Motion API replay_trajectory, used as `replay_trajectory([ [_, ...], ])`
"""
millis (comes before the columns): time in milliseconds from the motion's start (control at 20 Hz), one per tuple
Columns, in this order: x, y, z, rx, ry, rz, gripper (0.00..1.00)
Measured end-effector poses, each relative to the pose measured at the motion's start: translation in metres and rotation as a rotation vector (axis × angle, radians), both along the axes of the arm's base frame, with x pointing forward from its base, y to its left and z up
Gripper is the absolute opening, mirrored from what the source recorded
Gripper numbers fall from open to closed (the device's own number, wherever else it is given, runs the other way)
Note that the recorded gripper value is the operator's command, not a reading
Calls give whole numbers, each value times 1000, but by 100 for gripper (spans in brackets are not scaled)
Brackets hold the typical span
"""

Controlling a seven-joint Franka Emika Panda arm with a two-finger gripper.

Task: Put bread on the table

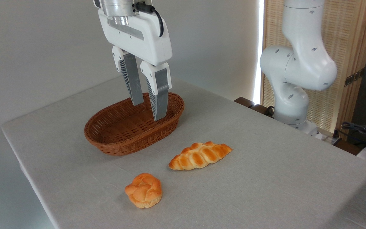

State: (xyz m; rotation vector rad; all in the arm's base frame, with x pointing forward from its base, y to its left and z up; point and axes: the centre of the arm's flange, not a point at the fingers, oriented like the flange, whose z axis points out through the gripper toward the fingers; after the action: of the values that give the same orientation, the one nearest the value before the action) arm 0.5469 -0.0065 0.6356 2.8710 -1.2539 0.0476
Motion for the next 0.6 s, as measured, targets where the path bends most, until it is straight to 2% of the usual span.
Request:
replay_trajectory([
  [600, 0, 1, 0, 0, 1, 13, 100],
])
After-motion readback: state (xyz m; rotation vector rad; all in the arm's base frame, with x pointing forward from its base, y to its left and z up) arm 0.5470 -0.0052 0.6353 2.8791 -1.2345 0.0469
